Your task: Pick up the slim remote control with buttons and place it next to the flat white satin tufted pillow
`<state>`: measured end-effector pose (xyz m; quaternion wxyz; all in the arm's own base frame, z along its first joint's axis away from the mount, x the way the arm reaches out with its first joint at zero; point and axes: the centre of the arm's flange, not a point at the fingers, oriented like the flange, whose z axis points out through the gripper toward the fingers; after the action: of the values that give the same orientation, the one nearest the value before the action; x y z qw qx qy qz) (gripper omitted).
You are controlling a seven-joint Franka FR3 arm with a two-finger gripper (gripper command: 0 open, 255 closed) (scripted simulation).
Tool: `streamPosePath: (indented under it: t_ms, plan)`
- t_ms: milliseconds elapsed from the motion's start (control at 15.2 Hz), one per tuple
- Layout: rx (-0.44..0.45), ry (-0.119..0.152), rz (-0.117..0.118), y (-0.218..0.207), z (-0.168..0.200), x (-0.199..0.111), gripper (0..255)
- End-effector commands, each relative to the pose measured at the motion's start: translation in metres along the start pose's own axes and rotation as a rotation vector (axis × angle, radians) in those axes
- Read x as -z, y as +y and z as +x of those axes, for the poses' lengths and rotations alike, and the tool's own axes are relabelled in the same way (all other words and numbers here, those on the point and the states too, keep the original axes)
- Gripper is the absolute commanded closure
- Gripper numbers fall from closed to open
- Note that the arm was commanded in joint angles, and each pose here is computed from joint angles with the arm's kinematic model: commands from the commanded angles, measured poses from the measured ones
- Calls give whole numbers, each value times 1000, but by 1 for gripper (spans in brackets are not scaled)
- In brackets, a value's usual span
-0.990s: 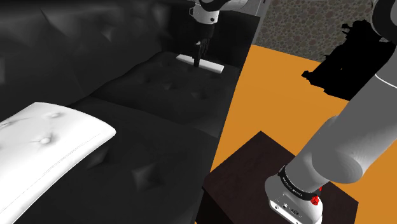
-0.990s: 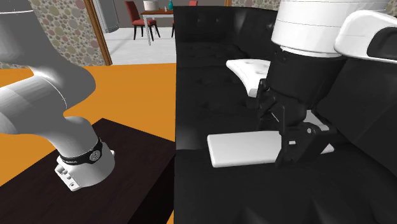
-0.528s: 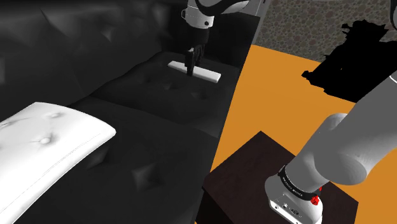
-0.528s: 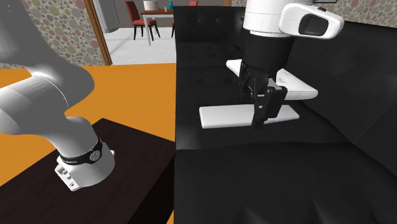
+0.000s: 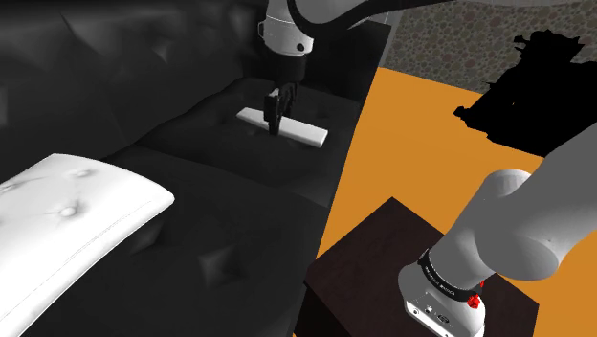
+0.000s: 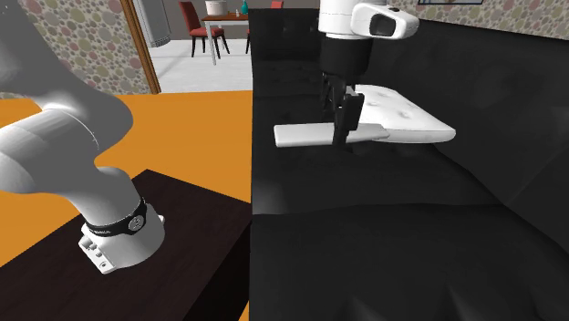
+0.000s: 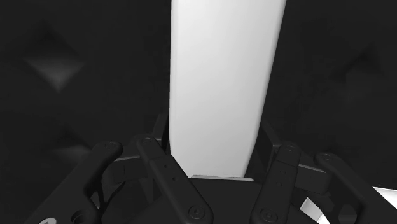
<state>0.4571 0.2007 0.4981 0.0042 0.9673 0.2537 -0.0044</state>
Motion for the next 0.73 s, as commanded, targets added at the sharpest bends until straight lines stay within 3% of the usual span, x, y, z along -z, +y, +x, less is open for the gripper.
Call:
streamPosePath:
  t_ms: [0, 660]
  plan:
    - [-1, 0, 0, -29, -2, 1, 255]
    - [-1, 0, 0, -160, -13, 2, 255]
